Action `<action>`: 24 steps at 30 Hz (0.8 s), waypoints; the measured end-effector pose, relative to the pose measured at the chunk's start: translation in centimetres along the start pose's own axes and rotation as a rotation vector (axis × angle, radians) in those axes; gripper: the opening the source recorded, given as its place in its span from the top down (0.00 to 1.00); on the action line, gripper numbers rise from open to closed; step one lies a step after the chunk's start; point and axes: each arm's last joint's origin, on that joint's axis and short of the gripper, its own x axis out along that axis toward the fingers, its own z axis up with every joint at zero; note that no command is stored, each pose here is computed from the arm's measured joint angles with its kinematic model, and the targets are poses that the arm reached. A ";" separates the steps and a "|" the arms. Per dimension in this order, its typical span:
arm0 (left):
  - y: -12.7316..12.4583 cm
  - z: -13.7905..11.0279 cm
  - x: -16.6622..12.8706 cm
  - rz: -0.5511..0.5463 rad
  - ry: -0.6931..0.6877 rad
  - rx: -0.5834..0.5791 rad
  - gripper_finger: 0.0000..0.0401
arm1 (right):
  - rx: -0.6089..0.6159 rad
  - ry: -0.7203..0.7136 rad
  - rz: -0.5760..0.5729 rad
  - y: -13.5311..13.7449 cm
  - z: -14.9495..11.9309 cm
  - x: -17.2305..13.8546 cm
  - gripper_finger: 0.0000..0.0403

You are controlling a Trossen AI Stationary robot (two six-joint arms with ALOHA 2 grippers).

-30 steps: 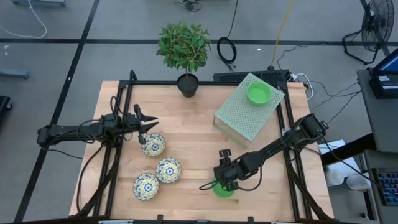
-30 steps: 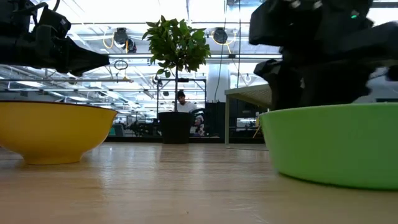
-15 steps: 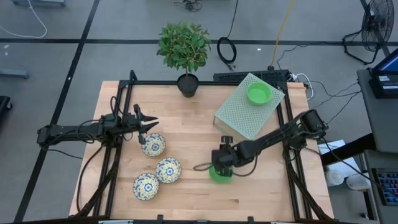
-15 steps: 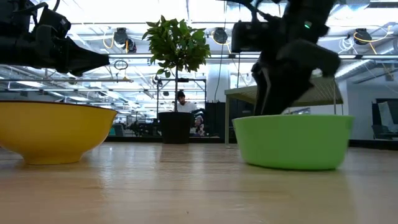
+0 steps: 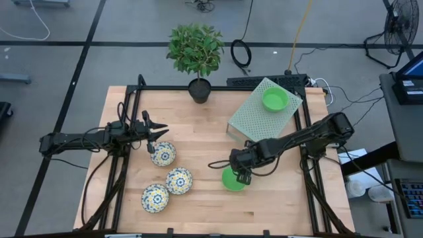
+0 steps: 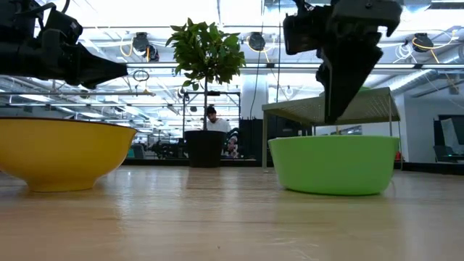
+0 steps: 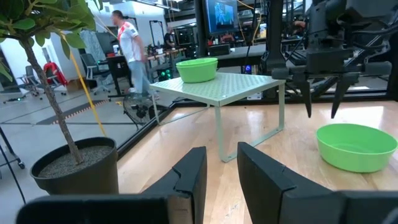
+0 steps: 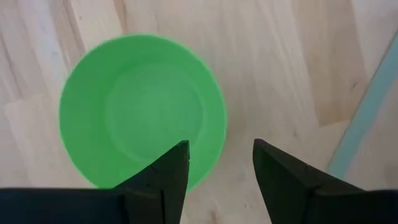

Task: Pick & Place Mini bowls
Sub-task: Stack the green bowl on the green bowls on the shelf

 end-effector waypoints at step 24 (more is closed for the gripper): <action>0.0 0.0 0.0 0.000 0.000 0.000 0.77 | 0.008 -0.070 0.038 -0.7 -1.8 3.8 0.59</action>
